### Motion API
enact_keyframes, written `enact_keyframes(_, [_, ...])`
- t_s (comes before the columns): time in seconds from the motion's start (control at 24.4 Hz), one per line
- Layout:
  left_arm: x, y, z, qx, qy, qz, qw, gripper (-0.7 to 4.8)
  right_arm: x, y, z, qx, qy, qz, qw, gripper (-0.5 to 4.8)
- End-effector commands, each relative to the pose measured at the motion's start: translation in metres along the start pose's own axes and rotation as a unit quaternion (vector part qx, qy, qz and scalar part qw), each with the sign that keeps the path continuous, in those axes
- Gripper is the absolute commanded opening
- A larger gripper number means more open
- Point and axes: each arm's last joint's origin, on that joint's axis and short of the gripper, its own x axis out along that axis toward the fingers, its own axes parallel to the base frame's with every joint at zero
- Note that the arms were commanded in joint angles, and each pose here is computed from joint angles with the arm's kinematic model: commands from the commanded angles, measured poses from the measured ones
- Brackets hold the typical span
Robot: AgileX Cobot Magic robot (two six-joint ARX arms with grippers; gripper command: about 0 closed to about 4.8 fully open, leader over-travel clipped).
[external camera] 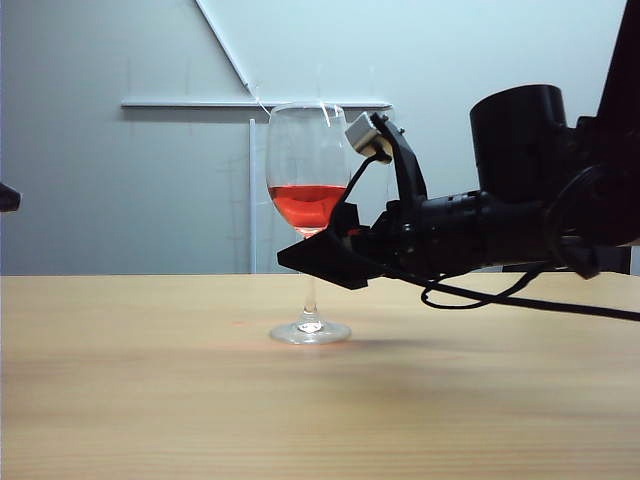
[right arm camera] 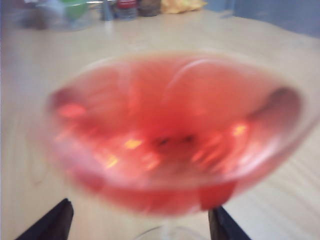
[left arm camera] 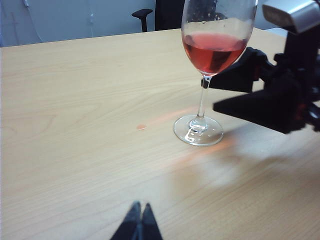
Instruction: Gently pick up the goblet, rotate it counterclockwise for two full turns (viewing from above), and then place it back on the table.
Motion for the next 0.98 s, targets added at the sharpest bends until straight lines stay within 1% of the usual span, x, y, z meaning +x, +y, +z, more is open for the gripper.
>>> enact_keyframes(0.04, [0.000,0.000,0.003,0.000,-0.008,0.000,1.000,-0.05,0.006,-0.004,0.006,-0.012,-0.017,-0.005,1.000,3.68])
enact_keyframes(0.16, [0.000,0.000,0.003,0.000,-0.008,0.000,1.000,-0.05,0.014,-0.009,0.008,-0.015,-0.022,-0.004,1.000,3.67])
enact_keyframes(0.25, [0.000,0.000,0.003,0.000,-0.008,0.000,1.000,-0.05,0.019,-0.012,0.008,-0.012,-0.025,-0.003,1.000,3.52])
enact_keyframes(0.33, [0.000,0.000,0.003,0.000,-0.008,0.000,1.000,-0.05,0.022,-0.014,0.007,-0.012,-0.027,0.000,1.000,3.26])
enact_keyframes(0.53, [0.000,0.000,0.003,0.000,-0.008,0.000,1.000,-0.05,0.025,-0.015,0.007,-0.011,-0.028,0.001,1.000,3.17])
enact_keyframes(0.66, [0.000,0.000,0.003,0.000,-0.008,0.000,1.000,-0.05,0.025,-0.015,0.006,-0.011,-0.027,0.002,1.000,2.62])
enact_keyframes(0.78, [0.000,0.000,0.003,0.000,-0.008,0.000,1.000,-0.05,0.025,-0.015,0.007,-0.011,-0.028,0.001,1.000,2.59])
enact_keyframes(0.86, [0.000,0.000,0.003,0.000,-0.008,0.000,1.000,-0.05,0.025,-0.015,0.006,-0.010,-0.027,0.002,1.000,2.25])
enact_keyframes(0.94, [0.000,0.000,0.003,0.000,-0.008,0.000,1.000,-0.05,0.025,-0.015,0.006,0.000,-0.028,0.002,1.000,1.78])
enact_keyframes(0.98, [0.000,0.000,0.003,0.000,-0.008,0.000,1.000,-0.05,0.025,-0.015,0.006,0.000,-0.027,0.002,1.000,1.74])
